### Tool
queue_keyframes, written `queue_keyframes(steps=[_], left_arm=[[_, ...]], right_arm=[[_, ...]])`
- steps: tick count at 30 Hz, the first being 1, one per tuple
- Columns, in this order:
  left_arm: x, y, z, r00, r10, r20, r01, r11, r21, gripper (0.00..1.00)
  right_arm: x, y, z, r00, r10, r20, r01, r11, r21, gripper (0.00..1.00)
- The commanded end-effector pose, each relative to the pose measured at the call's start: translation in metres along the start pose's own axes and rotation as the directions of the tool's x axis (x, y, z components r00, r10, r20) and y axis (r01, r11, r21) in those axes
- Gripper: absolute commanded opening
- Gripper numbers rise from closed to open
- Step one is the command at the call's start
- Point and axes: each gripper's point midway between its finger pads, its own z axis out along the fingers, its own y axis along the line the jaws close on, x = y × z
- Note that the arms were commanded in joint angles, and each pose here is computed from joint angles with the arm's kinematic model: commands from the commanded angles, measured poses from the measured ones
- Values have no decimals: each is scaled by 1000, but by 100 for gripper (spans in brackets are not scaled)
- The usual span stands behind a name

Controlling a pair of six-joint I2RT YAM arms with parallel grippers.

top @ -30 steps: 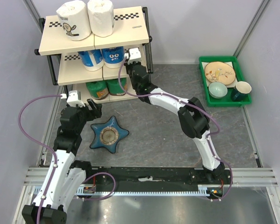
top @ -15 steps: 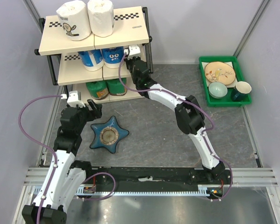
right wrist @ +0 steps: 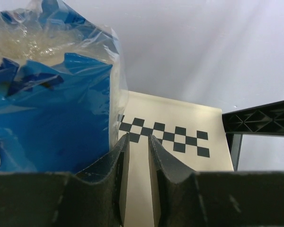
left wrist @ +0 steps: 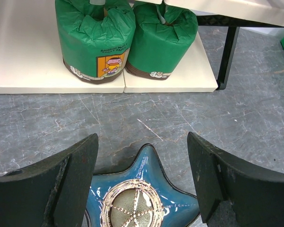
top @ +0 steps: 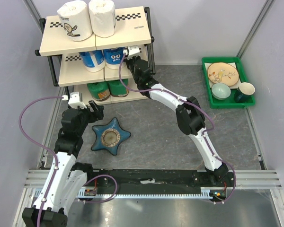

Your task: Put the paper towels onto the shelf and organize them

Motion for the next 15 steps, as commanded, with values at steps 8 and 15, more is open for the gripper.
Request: queue_keyframes(steps=[8, 15], left_arm=[[-9, -7, 1, 998, 36, 43, -38, 998, 40, 83], [-8, -8, 1, 999, 33, 37, -35, 999, 42, 83]], right_arm=[[-27, 4, 8, 995, 11, 97, -4, 997, -73, 29], [-25, 13, 4, 995, 11, 97, 2, 992, -128, 29]])
